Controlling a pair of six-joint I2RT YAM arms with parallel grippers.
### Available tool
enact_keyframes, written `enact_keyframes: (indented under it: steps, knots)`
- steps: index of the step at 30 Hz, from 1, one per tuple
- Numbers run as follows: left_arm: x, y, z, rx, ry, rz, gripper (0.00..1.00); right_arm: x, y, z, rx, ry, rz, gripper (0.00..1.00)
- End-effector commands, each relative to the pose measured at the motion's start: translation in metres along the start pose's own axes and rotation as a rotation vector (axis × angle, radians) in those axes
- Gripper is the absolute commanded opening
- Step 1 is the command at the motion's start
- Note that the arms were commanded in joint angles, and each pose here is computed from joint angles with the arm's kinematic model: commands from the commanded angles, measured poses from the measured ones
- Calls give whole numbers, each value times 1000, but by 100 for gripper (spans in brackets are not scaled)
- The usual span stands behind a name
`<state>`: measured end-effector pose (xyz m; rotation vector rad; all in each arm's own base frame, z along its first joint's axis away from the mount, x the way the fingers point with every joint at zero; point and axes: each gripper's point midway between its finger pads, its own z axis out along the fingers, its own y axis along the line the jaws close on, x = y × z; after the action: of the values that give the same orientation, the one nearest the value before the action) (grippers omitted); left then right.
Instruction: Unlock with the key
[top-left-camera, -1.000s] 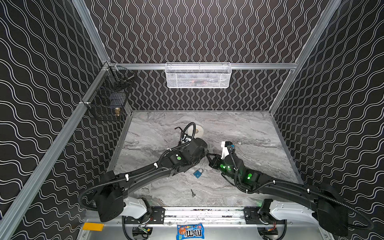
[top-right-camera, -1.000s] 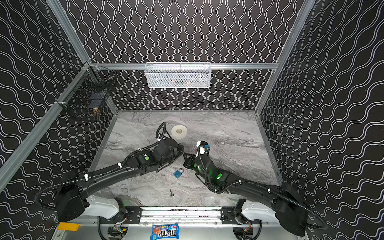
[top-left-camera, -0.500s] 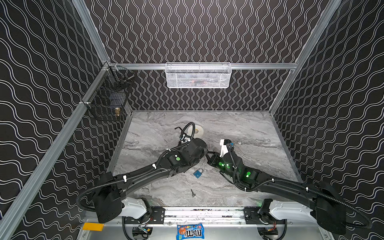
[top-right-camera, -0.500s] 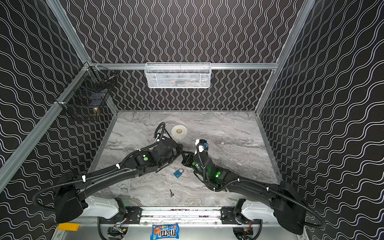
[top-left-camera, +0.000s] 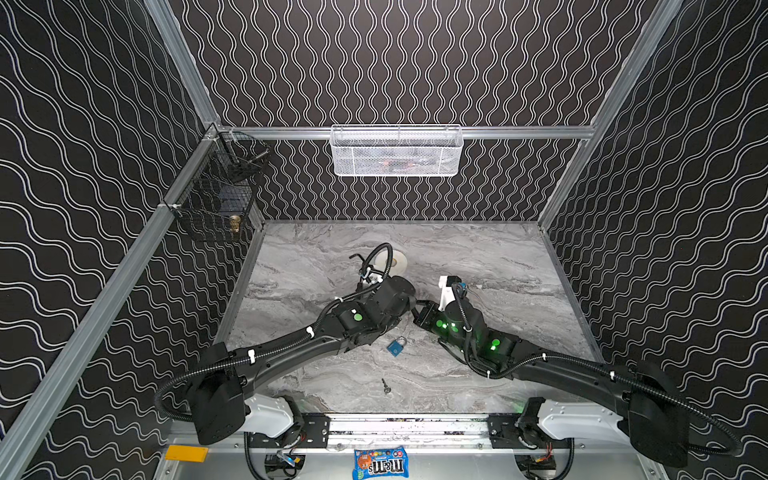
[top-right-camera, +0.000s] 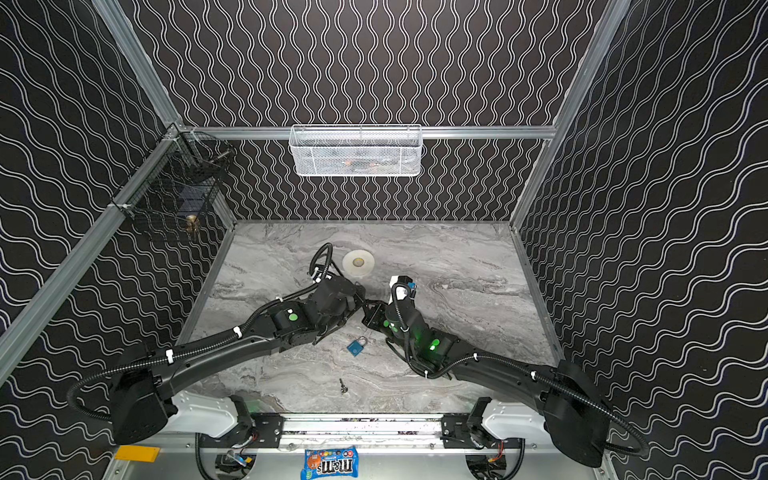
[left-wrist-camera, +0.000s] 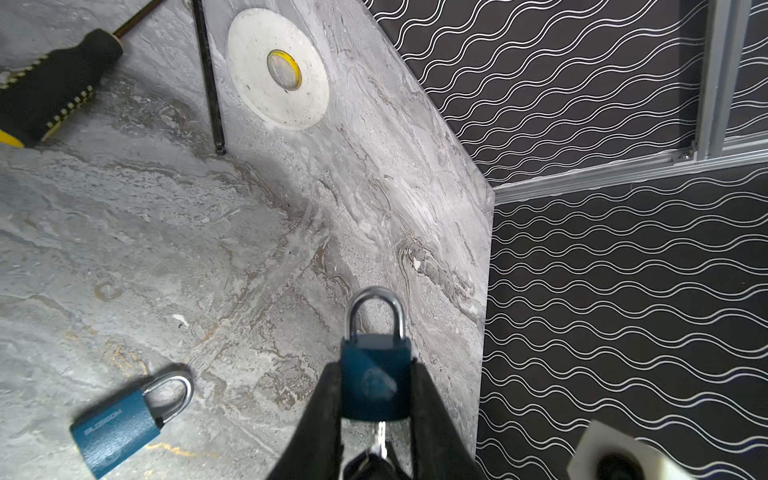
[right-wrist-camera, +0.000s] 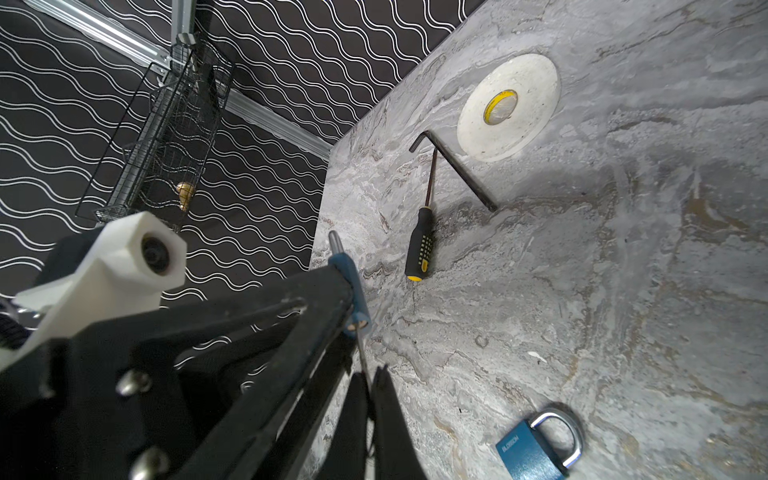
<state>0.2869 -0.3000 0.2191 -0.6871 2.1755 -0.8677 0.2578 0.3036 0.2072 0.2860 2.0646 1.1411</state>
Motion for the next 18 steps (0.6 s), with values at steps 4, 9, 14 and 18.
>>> enact_keyframes:
  steps: [4,9,14,18]
  knots:
    - [6,-5,-5,-6,-12,39,0,-6,16,-2,-53,4,42,0]
    - [11,-11,-7,42,9,12,0,-10,26,-6,-105,-6,36,0]
    - [20,-14,-9,55,46,-8,0,-13,38,-6,-143,-6,19,0]
    - [28,-15,-11,66,63,-28,0,-15,42,-5,-158,-15,9,0]
